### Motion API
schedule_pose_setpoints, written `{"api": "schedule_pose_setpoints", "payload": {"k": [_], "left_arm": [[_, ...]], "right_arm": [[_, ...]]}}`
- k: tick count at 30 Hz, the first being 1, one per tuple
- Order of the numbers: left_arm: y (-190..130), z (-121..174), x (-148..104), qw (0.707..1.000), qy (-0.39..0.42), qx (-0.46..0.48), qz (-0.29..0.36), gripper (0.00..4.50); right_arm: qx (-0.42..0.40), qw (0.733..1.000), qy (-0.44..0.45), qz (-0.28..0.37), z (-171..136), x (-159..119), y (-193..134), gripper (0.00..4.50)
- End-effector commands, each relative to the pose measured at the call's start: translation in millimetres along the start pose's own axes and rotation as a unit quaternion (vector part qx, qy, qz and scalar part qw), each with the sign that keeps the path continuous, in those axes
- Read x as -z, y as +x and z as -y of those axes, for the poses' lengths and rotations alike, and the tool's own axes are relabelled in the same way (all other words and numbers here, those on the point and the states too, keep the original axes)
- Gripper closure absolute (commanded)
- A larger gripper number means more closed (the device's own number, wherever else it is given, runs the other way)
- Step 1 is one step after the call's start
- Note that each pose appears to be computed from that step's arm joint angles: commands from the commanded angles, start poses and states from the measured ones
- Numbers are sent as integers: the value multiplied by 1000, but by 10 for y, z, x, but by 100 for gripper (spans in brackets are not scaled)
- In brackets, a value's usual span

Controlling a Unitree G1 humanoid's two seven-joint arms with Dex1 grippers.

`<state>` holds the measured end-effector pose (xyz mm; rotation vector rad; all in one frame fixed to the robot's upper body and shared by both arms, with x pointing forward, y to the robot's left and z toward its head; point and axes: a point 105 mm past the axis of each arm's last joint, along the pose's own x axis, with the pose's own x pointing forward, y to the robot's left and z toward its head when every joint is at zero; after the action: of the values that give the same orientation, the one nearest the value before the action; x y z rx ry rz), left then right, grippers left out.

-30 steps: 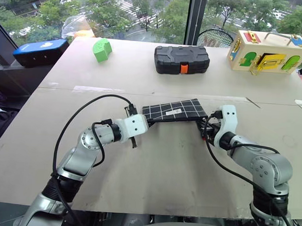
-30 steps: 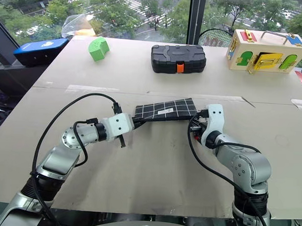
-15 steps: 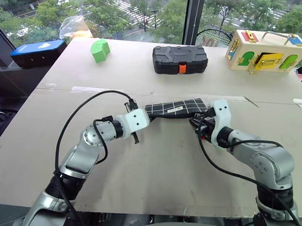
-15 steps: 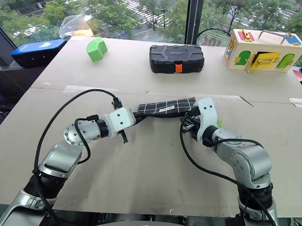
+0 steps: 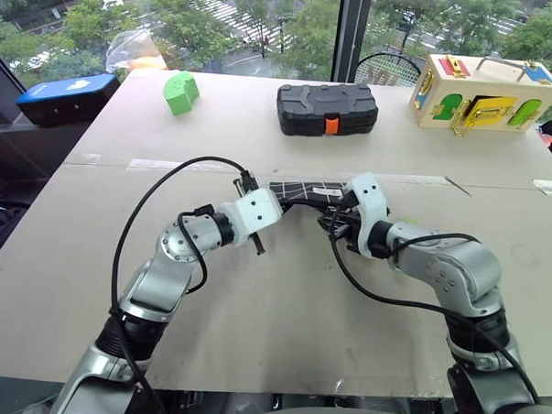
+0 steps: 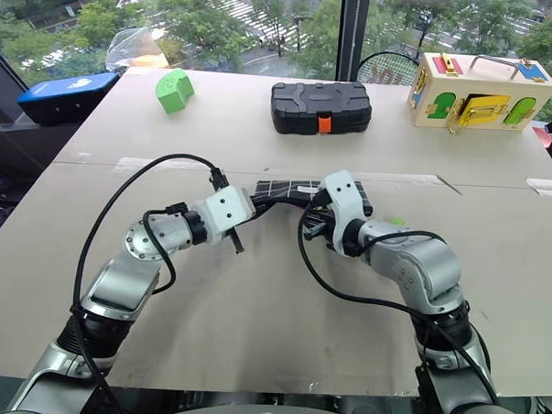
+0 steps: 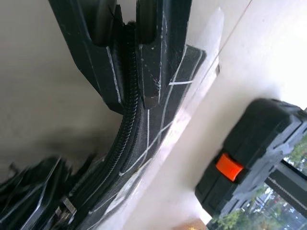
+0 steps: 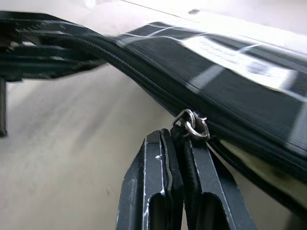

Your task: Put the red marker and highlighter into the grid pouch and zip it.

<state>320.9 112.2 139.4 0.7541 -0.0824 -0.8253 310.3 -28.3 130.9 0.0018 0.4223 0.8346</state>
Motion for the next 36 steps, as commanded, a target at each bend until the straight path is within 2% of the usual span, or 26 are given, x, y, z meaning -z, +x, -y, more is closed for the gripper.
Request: {"api": "schedule_pose_setpoints", "payload": {"k": [1, 11, 17, 18, 19, 21, 22, 24, 25, 26, 30, 36], "left_arm": [[38, 32, -191, 999, 29, 4, 30, 450], [70, 36, -216, 999, 22, -2, 31, 450], [-9, 8, -112, 1000, -10, -12, 15, 450], [-31, -7, -89, 1000, -15, -15, 12, 450], [-51, -19, -67, 1000, -18, -17, 8, 450], [-84, -46, -20, 999, -29, -22, 1, 450], [-96, -57, -5, 999, -33, -24, -2, 450], [-113, -74, 16, 999, -34, -25, -5, 450], [-119, -82, 22, 999, -36, -27, -6, 450], [-123, -85, 25, 999, -36, -26, -6, 450], [-126, -90, 28, 999, -40, -25, -5, 450], [-112, -66, -16, 999, -39, -15, 3, 450]], "right_arm": [[-50, 998, -26, 18, -203, -184, 155, 443], [-116, 991, -70, -3, -453, -234, 374, 443], [-91, 994, -60, 11, -245, -215, 272, 443], [-90, 994, -56, 12, -208, -201, 194, 381], [-91, 994, -55, 13, -189, -190, 119, 349], [-96, 994, -55, 16, -188, -175, -51, 243], [-98, 994, -54, 17, -193, -165, -132, 214], [-104, 993, -51, 17, -200, -129, -310, 214], [-108, 993, -43, 20, -205, -119, -393, 230], [-102, 994, -28, 30, -187, -130, -459, 266], [-46, 996, 19, 72, -40, -220, -563, 444], [51, 993, 65, 87, 259, -229, -483, 444]]}}
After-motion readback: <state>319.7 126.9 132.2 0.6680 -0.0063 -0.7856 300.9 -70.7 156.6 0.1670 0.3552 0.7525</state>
